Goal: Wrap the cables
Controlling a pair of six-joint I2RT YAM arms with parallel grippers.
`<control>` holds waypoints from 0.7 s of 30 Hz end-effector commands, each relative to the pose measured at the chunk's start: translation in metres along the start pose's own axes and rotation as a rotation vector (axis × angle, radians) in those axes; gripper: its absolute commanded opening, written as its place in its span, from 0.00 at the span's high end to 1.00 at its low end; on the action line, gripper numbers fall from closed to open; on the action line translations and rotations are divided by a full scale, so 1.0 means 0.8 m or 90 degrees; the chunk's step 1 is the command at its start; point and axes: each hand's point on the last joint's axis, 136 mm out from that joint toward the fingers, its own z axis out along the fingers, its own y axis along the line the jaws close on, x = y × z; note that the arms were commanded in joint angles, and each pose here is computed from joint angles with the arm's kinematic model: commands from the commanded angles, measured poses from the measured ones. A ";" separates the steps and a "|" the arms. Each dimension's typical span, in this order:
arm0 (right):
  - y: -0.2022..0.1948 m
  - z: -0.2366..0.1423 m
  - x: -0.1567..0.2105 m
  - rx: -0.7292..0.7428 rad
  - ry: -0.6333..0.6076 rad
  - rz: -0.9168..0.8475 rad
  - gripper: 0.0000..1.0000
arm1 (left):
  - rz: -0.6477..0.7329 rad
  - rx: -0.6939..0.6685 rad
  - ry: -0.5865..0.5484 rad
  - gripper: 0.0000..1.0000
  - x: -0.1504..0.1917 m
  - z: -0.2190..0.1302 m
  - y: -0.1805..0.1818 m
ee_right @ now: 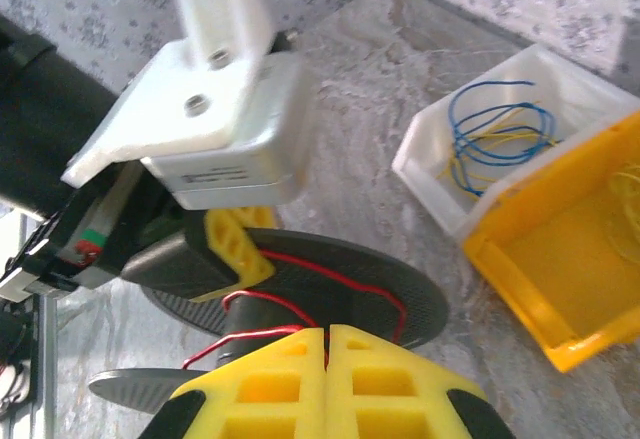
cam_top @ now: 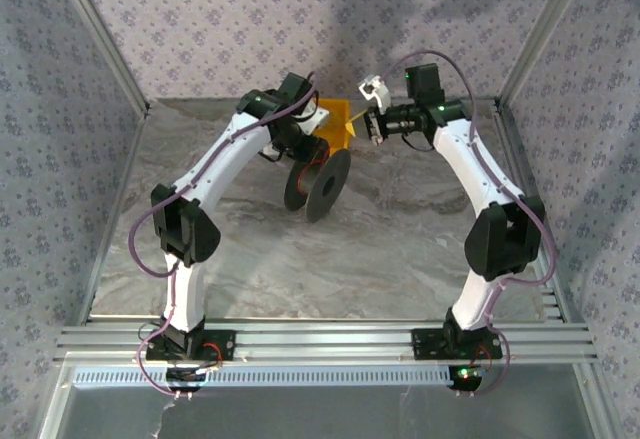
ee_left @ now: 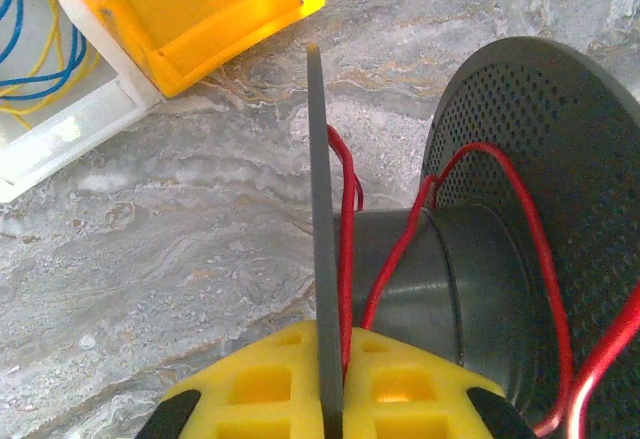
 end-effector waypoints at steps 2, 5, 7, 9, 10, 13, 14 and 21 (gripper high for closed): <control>-0.025 -0.016 -0.005 0.018 -0.025 0.007 1.00 | 0.037 0.043 -0.057 1.00 -0.007 -0.045 -0.022; -0.061 -0.021 0.016 0.053 -0.012 0.040 1.00 | 0.062 0.085 -0.071 1.00 -0.001 -0.062 -0.036; -0.081 -0.025 0.029 0.069 -0.012 0.061 1.00 | 0.075 0.129 -0.095 1.00 0.002 -0.082 -0.046; -0.098 -0.031 0.042 0.079 -0.015 0.085 1.00 | 0.086 0.178 -0.127 1.00 0.003 -0.106 -0.054; -0.105 -0.033 0.049 0.083 -0.015 0.096 1.00 | 0.086 0.212 -0.155 1.00 0.002 -0.123 -0.057; -0.112 -0.031 0.067 0.073 -0.016 0.120 1.00 | 0.075 0.305 -0.239 1.00 -0.002 -0.170 -0.062; -0.112 -0.030 0.070 0.070 -0.018 0.123 1.00 | 0.069 0.328 -0.268 1.00 -0.006 -0.185 -0.060; -0.075 -0.010 0.074 0.010 -0.070 0.142 1.00 | -0.007 0.399 -0.432 1.00 -0.042 -0.259 -0.024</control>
